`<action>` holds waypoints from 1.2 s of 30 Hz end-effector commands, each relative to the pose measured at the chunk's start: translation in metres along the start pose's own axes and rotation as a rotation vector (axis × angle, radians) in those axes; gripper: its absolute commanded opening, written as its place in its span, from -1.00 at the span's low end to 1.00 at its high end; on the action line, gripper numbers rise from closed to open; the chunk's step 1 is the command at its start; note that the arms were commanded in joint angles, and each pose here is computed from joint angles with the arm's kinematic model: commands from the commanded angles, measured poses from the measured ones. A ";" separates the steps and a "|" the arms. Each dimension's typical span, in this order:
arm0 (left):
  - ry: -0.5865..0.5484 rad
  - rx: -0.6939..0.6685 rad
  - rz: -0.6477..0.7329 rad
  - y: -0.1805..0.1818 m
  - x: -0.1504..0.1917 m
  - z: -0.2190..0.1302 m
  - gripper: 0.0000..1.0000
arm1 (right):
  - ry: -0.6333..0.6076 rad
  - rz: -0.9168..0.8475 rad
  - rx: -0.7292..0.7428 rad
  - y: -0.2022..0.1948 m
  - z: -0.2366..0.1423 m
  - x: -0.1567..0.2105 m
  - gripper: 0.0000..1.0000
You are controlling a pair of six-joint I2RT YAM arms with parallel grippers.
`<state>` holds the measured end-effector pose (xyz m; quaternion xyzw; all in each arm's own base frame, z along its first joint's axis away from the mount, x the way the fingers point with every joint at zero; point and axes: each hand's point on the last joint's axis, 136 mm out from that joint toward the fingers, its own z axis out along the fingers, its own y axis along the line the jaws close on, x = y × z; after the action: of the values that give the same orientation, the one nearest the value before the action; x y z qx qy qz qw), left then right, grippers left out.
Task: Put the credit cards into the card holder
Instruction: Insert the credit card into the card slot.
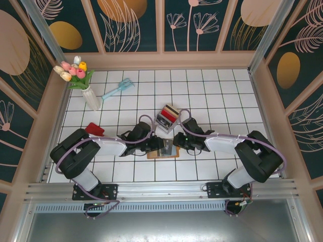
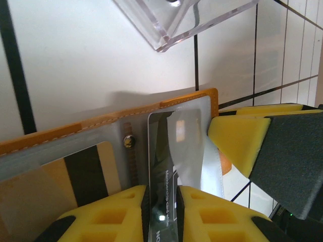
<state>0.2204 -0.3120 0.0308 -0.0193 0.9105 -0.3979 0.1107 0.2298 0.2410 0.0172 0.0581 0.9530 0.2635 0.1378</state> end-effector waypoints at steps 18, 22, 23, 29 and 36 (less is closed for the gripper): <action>0.107 0.009 0.021 -0.002 0.015 0.007 -0.81 | 0.076 0.000 -0.003 -0.004 0.010 0.024 -0.44; 0.105 0.012 -0.018 -0.001 0.016 0.008 -0.85 | 0.082 0.017 0.008 -0.007 0.010 0.026 -0.46; 0.101 0.023 -0.027 -0.003 0.016 0.007 -0.87 | 0.084 0.024 0.010 -0.008 0.009 0.027 -0.47; 0.023 0.070 -0.132 -0.008 0.007 0.001 -1.00 | 0.084 0.073 0.009 -0.013 0.007 0.034 -0.61; 0.006 0.095 -0.159 -0.011 0.007 -0.004 -0.98 | 0.079 0.134 -0.035 -0.010 0.003 0.039 -0.62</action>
<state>0.2114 -0.3143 0.0310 -0.0783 0.8954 -0.4327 0.0697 0.2260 0.2405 0.0170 0.1071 0.9387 0.2947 0.1430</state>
